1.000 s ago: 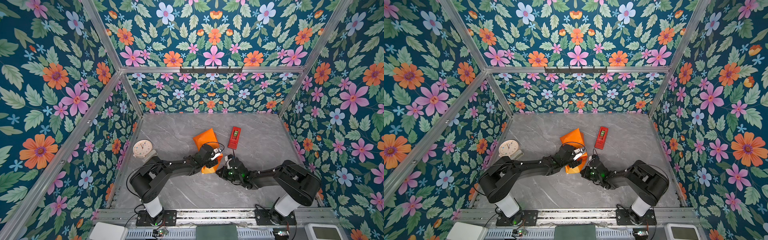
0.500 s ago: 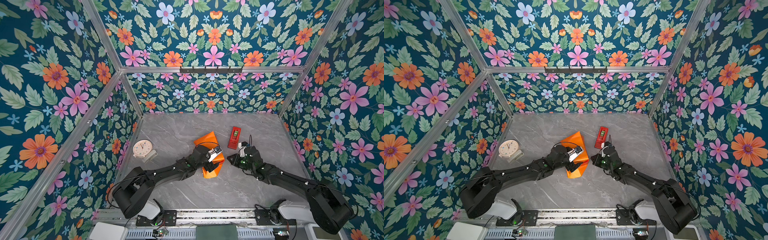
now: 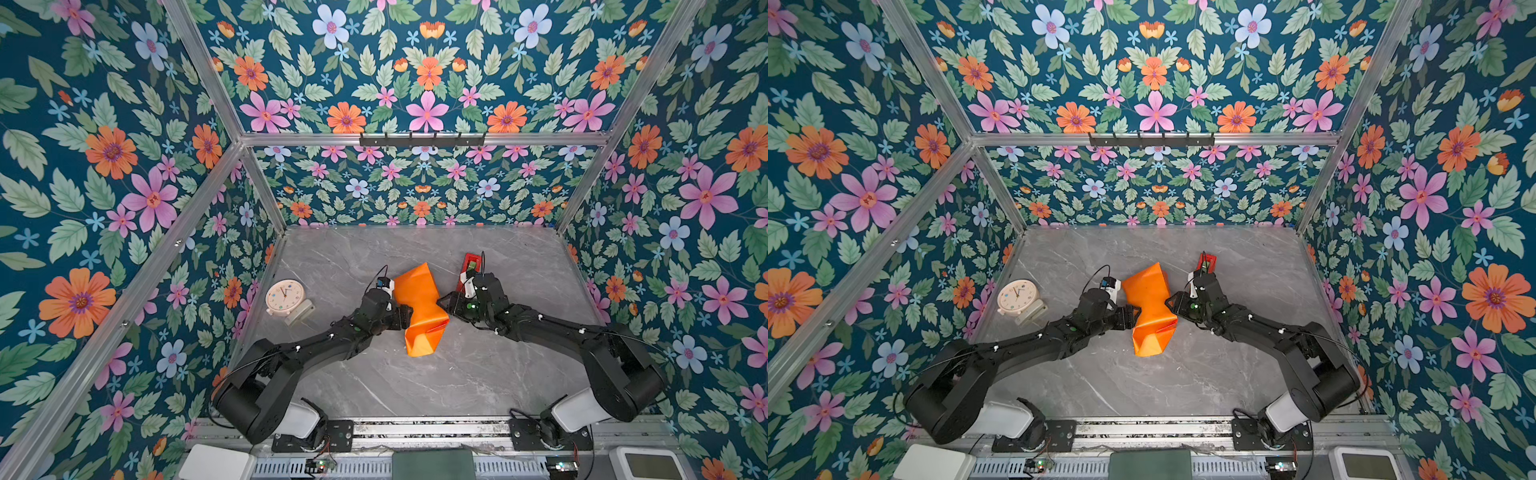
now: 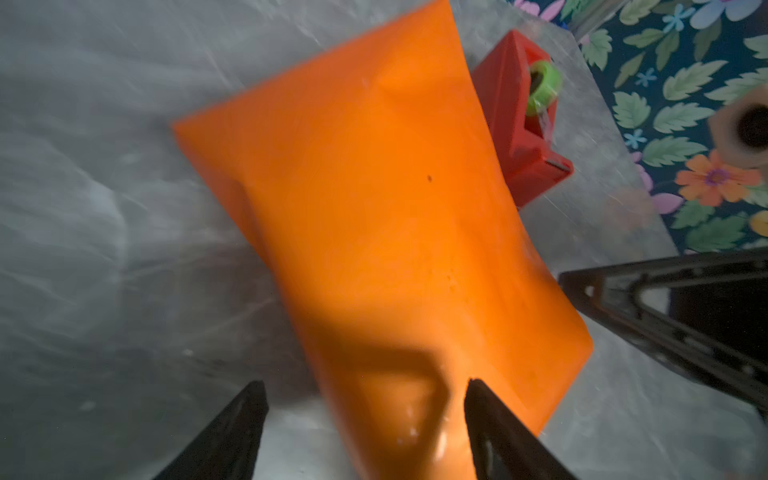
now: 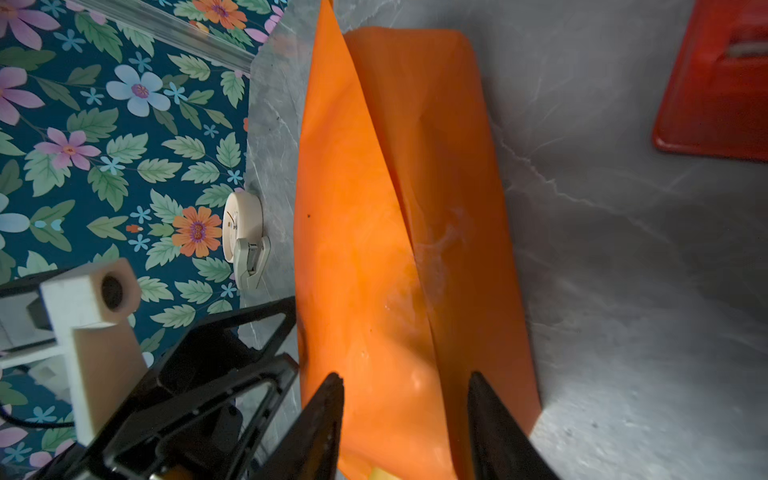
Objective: Wrap a gift box in wrapping paper
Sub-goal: Rotate the gift box at the center of the table, then fold the wrapping paper for the gift box.
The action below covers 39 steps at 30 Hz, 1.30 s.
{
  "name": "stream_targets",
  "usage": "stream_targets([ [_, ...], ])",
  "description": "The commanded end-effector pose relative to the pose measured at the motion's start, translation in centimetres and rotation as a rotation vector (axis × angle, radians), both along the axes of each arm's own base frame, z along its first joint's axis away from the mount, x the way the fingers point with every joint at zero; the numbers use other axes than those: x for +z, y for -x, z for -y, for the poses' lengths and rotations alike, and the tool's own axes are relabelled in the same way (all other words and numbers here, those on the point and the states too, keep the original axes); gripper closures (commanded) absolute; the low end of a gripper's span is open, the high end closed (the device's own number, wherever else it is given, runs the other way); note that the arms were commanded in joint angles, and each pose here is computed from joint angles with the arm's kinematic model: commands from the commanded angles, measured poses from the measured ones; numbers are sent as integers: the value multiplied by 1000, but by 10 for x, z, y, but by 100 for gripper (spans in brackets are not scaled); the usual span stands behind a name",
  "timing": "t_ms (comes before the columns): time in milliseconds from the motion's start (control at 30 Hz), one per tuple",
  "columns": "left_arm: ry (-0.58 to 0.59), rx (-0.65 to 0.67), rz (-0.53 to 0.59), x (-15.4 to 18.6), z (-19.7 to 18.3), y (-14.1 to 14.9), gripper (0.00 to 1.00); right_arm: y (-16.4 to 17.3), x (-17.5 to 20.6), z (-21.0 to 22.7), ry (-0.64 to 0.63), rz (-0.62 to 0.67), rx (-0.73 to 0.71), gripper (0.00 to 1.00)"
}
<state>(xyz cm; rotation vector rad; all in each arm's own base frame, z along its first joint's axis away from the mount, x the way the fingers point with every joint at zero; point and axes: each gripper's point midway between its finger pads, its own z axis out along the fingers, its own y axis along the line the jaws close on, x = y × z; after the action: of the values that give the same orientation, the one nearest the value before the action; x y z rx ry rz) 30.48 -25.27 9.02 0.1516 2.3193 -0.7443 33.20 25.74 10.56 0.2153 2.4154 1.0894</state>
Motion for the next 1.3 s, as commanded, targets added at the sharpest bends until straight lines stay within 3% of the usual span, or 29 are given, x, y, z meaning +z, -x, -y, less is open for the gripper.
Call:
stream_targets([
  [0,163,-34,-71,11,25,1,26,3,1,-7,-51,-16,23,51],
  [333,150,-88,-66,4,36,-16,26,35,-11,-3,-35,-54,35,58],
  [567,108,33,-4,20,-24,-12,19,35,25,46,229,112,-25,49],
  [667,69,86,-50,3,-49,9,25,42,47,33,268,185,58,50],
  [800,25,132,-135,-24,-67,31,42,48,61,-9,304,222,220,62],
  [933,19,162,-160,-33,-74,38,51,40,60,-36,290,207,298,71],
  [1033,-4,126,-153,-32,-71,46,48,32,52,-48,295,180,329,74],
  [1267,-38,-70,34,-6,-39,62,28,26,27,-61,332,99,386,78],
])
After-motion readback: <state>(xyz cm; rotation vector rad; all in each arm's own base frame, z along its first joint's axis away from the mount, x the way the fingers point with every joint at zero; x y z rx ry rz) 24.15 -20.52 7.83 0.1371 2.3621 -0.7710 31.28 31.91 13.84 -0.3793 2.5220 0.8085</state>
